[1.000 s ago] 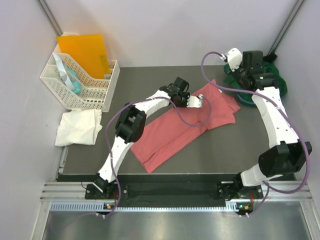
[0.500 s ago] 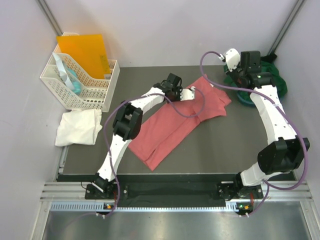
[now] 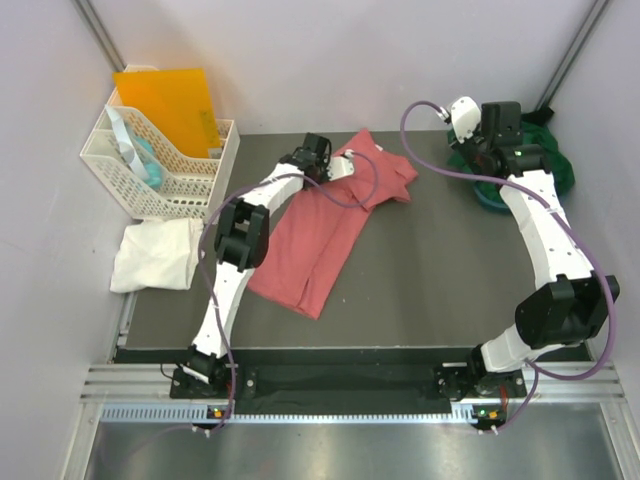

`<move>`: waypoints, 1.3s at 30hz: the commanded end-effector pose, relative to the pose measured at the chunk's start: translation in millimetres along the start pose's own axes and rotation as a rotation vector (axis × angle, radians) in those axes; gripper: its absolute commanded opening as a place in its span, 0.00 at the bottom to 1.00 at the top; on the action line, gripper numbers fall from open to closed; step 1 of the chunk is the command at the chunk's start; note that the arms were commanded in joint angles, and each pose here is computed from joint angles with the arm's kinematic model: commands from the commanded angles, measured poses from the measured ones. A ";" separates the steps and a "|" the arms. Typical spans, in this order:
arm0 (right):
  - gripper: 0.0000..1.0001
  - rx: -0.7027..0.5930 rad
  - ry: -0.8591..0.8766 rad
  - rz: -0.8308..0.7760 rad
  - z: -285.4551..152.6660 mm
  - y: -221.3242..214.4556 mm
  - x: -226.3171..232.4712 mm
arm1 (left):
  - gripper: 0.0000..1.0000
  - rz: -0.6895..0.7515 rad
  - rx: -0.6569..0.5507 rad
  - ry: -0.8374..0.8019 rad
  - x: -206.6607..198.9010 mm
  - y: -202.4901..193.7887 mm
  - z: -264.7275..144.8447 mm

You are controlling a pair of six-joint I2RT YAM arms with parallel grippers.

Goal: Fold and stack the t-shirts
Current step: Rotate the tshirt 90 degrees

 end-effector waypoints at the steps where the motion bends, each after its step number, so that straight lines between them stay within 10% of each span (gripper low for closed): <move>1: 0.18 -0.056 -0.015 0.035 -1.4 10.4 -7.5 | 0.00 -0.106 0.205 -0.069 -0.7 -66.7 5.5; 6: 0.19 -0.053 0.013 0.033 1.1 10.3 -2.7 | 0.02 -0.132 0.076 -0.055 9.2 -42.4 -49.0; 8: 0.20 -0.048 0.033 0.029 2.7 8.6 1.1 | 0.21 -0.127 0.031 -0.067 -2.8 -40.7 -63.0; 17: 0.16 -0.065 0.405 -0.151 10.1 11.5 80.7 | 0.42 -0.180 -0.157 0.134 15.5 -29.0 -188.1; 25: 0.00 -0.094 0.804 -0.379 20.1 35.9 197.2 | 0.43 -0.487 0.128 0.673 62.9 -88.8 -274.0; 39: 0.00 -0.143 1.037 -0.586 51.3 87.2 349.5 | 0.39 -0.751 0.268 0.855 65.8 -219.1 -367.6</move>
Point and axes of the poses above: each gripper's point midway between its finger pads, its own z axis out along the fingers, its own x axis along the line the jaws close on, y = z × x, the point moved 10 cm from there along -z, back along the fingers, and after that the axes turned 1 degree about z, right-handed, at the moved point
